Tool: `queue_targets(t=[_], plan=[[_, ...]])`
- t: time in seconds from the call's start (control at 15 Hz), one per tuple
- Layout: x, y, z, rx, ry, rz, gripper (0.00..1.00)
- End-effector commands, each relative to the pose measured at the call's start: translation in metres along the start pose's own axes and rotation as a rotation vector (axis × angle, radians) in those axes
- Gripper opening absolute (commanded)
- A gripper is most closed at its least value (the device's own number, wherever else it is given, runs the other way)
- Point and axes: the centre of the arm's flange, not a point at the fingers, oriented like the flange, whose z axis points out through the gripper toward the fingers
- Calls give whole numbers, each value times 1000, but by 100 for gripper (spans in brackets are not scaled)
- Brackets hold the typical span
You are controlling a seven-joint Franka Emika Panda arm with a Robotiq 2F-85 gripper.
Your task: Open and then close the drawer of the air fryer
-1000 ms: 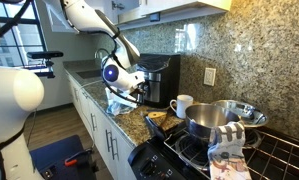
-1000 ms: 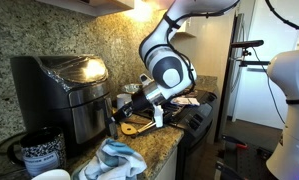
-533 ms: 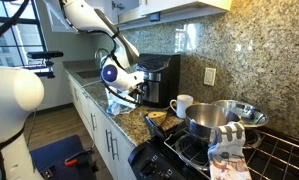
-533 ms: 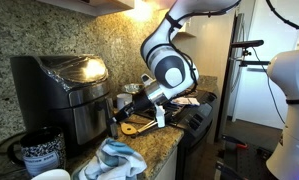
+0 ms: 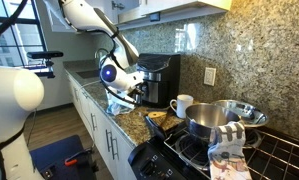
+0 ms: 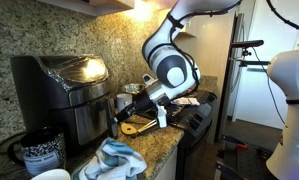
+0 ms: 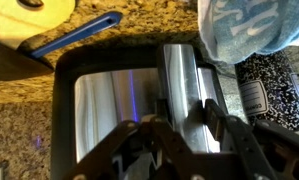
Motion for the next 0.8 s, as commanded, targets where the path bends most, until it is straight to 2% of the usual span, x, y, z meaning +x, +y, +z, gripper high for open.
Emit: queue_targets(t=[0.0, 0.73], plan=[[-23, -15, -16, 26, -20, 46, 17], [-31, -15, -28, 24, -21, 57, 17]])
